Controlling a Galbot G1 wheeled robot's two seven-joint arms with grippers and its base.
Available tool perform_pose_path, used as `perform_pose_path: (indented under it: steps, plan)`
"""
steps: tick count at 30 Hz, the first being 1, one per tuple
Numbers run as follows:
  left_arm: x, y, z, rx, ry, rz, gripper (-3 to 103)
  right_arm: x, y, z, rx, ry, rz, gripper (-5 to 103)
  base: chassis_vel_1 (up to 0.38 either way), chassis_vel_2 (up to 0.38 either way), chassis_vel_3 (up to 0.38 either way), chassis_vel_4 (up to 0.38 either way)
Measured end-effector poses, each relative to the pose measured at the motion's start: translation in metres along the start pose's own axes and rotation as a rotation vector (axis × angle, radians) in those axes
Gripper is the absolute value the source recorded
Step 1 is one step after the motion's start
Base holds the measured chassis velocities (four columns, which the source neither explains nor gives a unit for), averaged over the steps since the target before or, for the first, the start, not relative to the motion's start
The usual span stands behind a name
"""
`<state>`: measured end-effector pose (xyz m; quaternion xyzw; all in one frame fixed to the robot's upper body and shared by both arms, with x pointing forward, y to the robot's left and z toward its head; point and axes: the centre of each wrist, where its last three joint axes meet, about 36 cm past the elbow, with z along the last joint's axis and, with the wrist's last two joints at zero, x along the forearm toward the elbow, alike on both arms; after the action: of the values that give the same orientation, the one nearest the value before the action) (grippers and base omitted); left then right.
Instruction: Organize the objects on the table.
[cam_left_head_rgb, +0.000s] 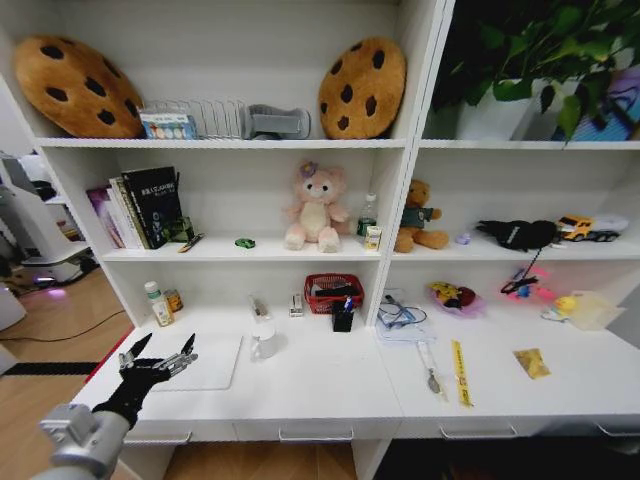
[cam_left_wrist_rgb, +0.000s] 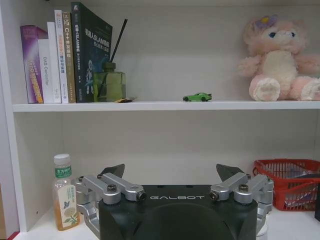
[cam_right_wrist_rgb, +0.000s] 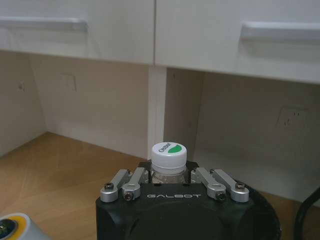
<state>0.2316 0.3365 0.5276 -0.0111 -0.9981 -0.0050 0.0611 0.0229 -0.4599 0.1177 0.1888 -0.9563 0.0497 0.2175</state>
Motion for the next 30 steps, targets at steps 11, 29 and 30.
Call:
perform_pose_path:
  steps: [11, 29, 30]
  plan:
    - [0.000, 0.000, 0.000, 0.000, 0.000, 0.000, 100, -0.054, -0.016, 0.033, -0.084, 0.090, 0.146, 31, 0.000, 0.000, 0.000, 0.000]
    - [0.000, 0.000, 0.000, 0.000, 0.000, 0.000, 100, -0.091, -0.037, 0.006, -0.222, 0.393, 0.460, 31, 0.000, 0.000, 0.000, 0.000]
    - [0.000, 0.000, 0.000, 0.000, 0.000, 0.000, 100, -0.094, -0.040, 0.000, -0.276, 0.438, 0.460, 31, 0.000, 0.000, 0.000, 0.000]
